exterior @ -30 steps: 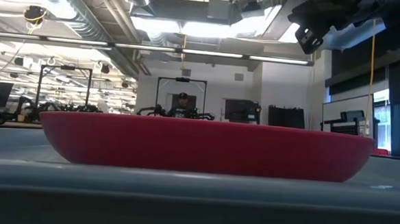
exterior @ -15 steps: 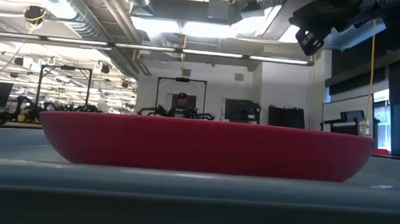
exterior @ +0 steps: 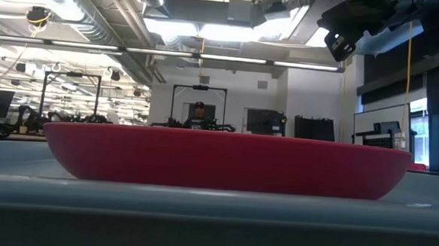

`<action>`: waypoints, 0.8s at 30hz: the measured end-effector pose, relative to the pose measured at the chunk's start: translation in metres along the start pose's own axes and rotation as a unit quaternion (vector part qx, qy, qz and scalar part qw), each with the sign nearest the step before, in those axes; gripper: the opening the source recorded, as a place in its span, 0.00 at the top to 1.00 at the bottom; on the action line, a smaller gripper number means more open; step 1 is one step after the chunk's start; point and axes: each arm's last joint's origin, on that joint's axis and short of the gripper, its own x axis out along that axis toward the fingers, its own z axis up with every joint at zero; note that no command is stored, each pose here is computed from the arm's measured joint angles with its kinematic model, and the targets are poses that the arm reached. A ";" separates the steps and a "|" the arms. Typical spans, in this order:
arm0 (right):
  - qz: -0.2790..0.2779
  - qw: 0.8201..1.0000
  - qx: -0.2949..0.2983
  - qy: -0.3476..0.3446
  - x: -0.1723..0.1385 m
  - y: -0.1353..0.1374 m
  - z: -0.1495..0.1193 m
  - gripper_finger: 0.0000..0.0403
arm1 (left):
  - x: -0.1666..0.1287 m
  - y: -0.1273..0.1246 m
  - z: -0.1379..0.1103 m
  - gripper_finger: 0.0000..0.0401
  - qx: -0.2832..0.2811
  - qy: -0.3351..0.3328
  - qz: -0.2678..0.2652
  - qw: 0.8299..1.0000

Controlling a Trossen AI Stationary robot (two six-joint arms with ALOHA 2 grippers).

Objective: Pick and place plate/cup/fork/spoon on tray
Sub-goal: Put the orange fork on the blue serving tray to the left side of the pink plate

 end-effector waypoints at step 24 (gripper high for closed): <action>-0.001 1.000 0.001 0.003 0.000 0.000 -0.001 0.86 | 0.022 0.004 0.004 0.80 0.024 -0.017 0.063 0.998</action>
